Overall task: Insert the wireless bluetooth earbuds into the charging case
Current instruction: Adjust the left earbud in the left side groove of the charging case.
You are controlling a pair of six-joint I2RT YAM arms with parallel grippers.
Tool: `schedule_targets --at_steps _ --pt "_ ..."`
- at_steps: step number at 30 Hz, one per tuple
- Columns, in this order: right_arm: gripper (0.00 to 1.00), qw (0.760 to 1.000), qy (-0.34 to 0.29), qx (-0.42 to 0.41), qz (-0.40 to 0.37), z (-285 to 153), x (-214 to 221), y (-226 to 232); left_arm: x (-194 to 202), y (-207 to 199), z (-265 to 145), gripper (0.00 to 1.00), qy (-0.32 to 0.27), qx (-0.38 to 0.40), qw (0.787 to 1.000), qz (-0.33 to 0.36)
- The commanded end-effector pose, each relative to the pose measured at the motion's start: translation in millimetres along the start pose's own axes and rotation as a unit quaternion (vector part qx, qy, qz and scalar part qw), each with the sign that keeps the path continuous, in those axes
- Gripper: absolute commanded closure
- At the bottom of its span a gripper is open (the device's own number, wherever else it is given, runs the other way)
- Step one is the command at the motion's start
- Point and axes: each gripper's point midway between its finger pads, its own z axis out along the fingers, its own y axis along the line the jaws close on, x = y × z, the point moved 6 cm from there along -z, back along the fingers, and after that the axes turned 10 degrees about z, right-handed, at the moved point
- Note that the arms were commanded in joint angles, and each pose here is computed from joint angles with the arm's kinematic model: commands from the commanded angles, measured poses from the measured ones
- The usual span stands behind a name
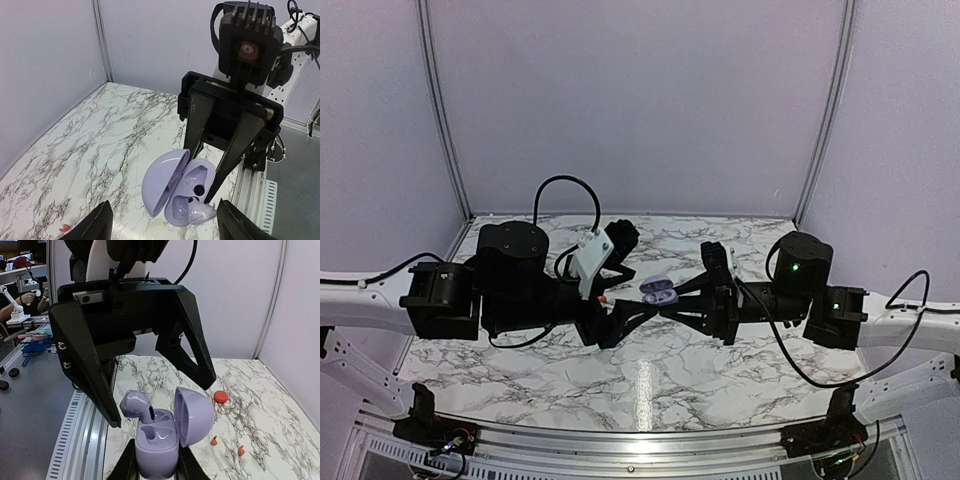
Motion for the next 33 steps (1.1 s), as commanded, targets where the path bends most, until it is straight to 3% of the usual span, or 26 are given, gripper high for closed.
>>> schedule_targets --at_steps 1,18,29,33 --pt "1.00 1.000 -0.016 -0.015 -0.016 -4 -11 7 -3 9 -3 0.26 0.004 -0.022 1.000 0.017" --pt "1.00 0.999 -0.017 -0.040 -0.023 -7 -10 14 3 14 -8 0.29 0.009 -0.014 1.000 0.017" --pt "1.00 1.000 -0.027 0.003 0.011 -9 -13 -2 5 6 -25 0.32 -0.013 0.031 0.998 0.056" --pt "1.00 0.999 -0.033 0.017 0.017 -11 -14 -6 1 9 -35 0.41 -0.035 0.021 0.998 0.052"
